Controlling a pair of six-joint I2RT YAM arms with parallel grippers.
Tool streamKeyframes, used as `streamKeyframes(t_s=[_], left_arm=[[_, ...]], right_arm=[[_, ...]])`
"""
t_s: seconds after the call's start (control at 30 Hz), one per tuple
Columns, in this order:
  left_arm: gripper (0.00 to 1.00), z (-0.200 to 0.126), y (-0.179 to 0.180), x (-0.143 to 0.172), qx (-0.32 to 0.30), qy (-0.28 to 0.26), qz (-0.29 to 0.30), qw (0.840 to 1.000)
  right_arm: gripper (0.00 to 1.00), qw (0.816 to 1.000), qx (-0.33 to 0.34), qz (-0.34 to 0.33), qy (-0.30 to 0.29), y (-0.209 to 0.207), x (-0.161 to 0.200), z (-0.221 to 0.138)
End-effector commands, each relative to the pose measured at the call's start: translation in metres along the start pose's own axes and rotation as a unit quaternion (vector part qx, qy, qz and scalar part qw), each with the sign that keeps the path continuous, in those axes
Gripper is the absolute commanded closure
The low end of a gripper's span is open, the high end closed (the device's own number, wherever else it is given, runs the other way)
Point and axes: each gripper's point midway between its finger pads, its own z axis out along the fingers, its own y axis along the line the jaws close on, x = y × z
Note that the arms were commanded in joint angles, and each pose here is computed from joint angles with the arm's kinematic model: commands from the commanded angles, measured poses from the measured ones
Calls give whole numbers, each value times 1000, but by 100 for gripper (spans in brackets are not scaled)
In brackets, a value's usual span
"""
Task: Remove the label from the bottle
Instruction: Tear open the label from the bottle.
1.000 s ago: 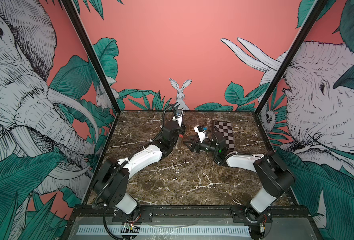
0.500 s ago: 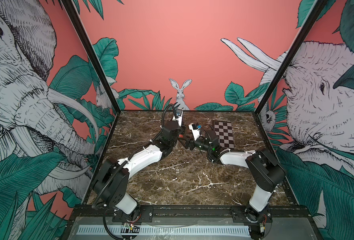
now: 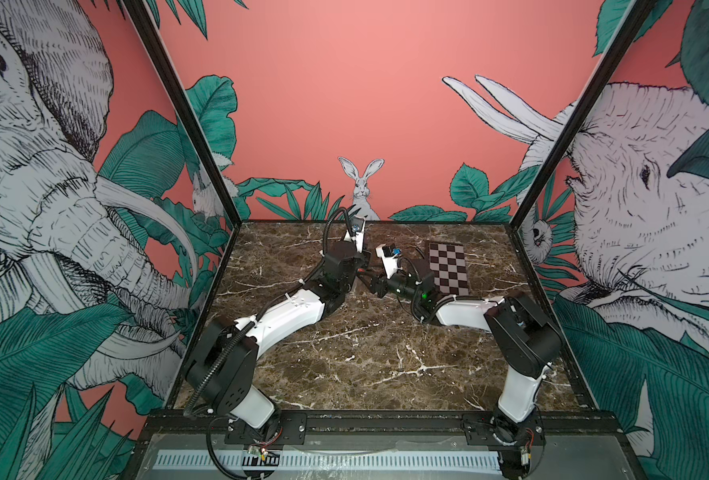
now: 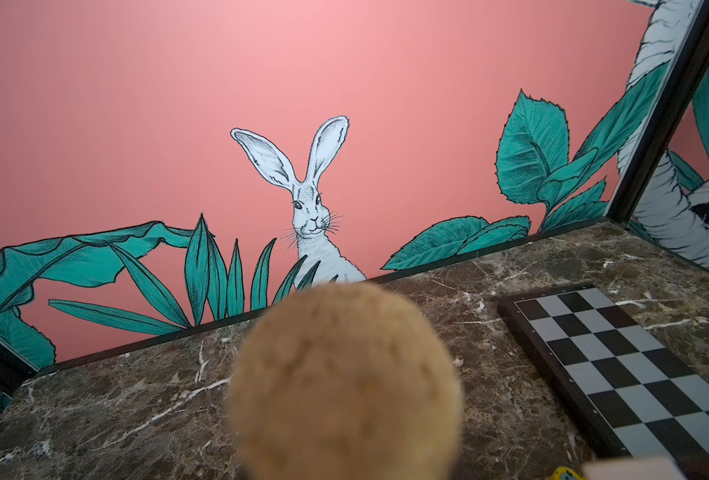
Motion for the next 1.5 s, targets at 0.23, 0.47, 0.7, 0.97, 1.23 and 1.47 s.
streamKeyframes(t_s=[0.23,0.47,0.7,0.97,1.23,1.47], left_arm=[[100,-5,7,36,-12,57,42,997],[100,-6,8,38,-14,60,43,997],[100,-5,10,39,-20,61,44,997],[100,-4,11,37,-23,60,46,997],[100,-2,10,39,-23,61,46,997],[100,-2,10,41,-25,62,47,997]], right_arm=[[66,999,-25,-1,-34,8,-17,1],[81,999,-29,4,-33,11,-16,-2],[100,999,-37,10,-28,14,-14,-3],[100,999,-38,13,-26,18,-14,-8],[100,999,-47,10,-23,27,-14,-10],[100,998,-56,8,-23,36,-16,-11]])
